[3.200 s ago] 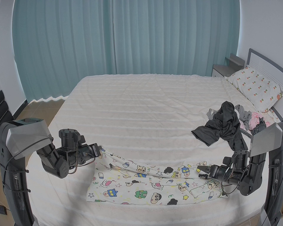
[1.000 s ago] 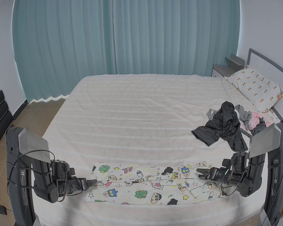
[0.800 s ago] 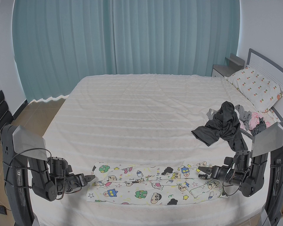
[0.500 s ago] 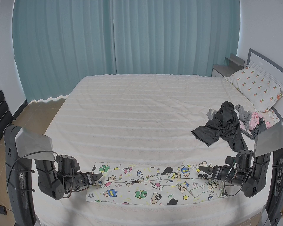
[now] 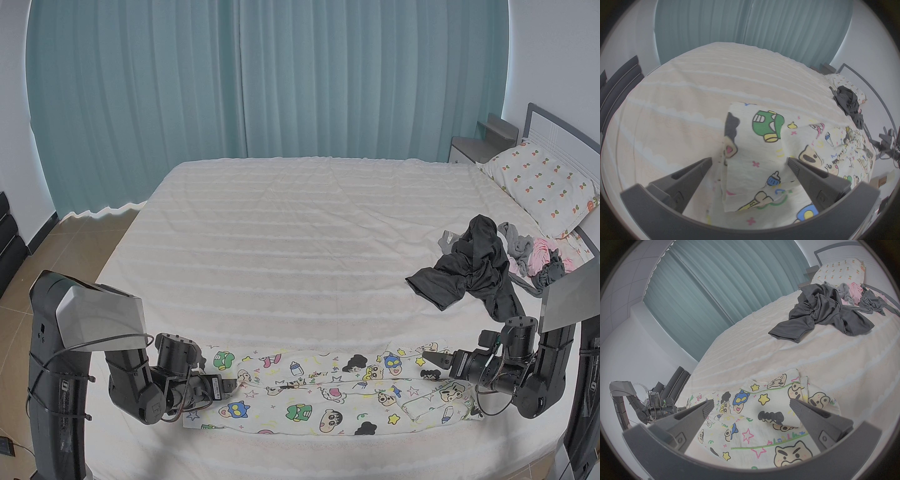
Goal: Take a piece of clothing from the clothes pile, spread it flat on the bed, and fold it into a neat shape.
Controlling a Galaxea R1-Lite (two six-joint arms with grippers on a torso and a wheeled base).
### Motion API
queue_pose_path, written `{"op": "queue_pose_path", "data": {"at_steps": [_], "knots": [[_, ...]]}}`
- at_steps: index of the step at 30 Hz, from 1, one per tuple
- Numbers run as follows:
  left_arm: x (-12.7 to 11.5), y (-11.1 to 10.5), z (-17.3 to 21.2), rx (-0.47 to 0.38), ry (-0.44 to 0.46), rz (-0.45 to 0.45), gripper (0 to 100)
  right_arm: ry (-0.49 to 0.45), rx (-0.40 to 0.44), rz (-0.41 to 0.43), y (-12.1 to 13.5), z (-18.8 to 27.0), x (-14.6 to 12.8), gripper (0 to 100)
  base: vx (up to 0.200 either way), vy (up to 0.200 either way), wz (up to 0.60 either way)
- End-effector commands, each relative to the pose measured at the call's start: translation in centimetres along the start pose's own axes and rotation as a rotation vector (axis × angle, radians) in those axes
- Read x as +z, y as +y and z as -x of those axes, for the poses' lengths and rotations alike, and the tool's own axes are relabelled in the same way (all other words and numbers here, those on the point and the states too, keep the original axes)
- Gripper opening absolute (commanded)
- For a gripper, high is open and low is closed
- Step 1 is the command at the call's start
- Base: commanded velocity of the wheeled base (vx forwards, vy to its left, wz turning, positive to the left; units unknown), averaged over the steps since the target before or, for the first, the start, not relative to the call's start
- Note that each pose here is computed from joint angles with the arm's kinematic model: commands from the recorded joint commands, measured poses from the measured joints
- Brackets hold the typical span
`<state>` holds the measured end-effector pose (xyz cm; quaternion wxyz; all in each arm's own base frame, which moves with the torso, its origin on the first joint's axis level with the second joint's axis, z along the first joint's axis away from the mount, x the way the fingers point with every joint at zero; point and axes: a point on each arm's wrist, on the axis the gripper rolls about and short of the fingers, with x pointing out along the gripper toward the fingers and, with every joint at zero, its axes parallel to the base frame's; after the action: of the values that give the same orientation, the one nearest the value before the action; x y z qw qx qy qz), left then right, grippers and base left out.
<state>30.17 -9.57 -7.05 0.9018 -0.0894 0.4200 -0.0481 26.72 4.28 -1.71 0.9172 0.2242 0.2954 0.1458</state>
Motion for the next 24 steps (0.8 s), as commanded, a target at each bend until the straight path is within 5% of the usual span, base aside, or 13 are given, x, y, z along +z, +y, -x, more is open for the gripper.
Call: {"op": "queue_pose_path", "data": {"at_steps": [1, 24], "knots": [[-0.2, -0.6, -0.3, 0.026, 0.025, -0.018, 0, -0.010, 0.006, 0.004, 0.1, 0.0, 0.1, 100, 0.000, 0.000, 0.00], [2.8, 1.7, 2.6, 0.068, -0.064, 0.113, 0, -0.043, 0.011, -0.005, 0.2, 0.4, 0.9, 100, 0.000, 0.000, 0.00]]}}
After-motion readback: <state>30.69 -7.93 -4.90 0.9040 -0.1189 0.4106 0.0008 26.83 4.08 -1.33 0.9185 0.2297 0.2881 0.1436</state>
